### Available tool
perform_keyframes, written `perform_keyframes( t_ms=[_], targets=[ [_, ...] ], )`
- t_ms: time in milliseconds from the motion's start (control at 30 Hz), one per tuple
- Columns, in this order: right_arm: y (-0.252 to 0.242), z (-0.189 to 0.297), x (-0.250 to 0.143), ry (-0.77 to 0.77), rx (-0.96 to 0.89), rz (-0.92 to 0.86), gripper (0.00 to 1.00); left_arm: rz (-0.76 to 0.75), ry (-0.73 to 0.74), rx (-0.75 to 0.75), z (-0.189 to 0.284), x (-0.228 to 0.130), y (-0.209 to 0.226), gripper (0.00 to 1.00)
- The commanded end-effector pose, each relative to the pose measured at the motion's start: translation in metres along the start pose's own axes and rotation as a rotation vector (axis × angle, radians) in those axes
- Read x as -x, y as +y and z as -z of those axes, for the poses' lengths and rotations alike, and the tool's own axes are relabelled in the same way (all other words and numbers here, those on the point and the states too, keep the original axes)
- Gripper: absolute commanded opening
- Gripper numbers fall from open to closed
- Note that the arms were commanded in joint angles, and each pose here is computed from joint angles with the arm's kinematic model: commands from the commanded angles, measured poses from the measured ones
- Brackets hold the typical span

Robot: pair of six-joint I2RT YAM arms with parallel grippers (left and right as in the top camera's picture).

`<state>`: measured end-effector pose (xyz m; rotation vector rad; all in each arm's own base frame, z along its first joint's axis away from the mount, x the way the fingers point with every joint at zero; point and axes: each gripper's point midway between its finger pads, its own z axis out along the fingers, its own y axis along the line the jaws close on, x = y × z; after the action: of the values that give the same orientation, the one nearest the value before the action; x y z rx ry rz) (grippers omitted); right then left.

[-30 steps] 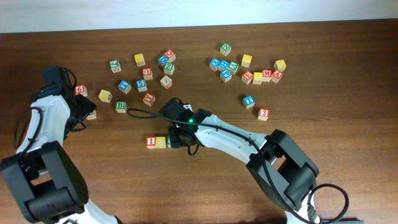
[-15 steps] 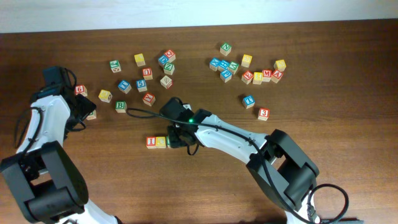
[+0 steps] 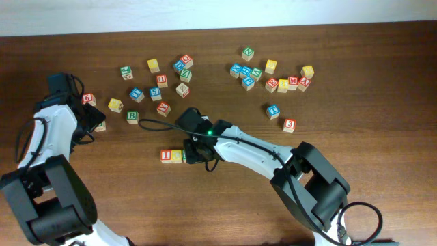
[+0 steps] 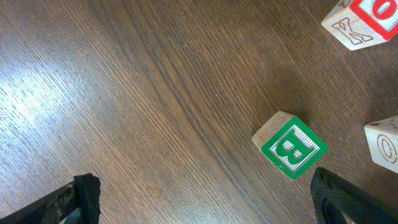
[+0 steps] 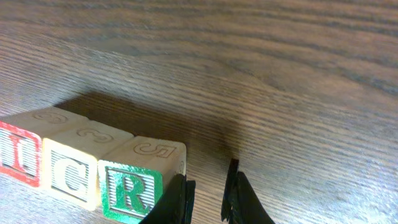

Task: Spell out ICRA
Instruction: 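Push the green R block left against the yellow C with right gripper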

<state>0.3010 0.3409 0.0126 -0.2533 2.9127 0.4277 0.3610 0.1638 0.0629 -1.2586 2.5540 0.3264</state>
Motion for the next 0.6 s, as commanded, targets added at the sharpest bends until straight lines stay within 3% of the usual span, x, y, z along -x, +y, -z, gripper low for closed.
perform_keyframes(
  t_ms=[0, 567],
  targets=[
    [0.0009, -0.0062, -0.0054, 0.015, 0.006, -0.004, 0.12, 0.009, -0.016, -0.005, 0.0066, 0.0028, 0.0018, 0.99],
    [0.0020, -0.0061, -0.0083, 0.031, 0.016, -0.013, 0.11, 0.009, -0.016, -0.005, 0.0066, 0.0028, 0.0018, 0.99]
  ],
)
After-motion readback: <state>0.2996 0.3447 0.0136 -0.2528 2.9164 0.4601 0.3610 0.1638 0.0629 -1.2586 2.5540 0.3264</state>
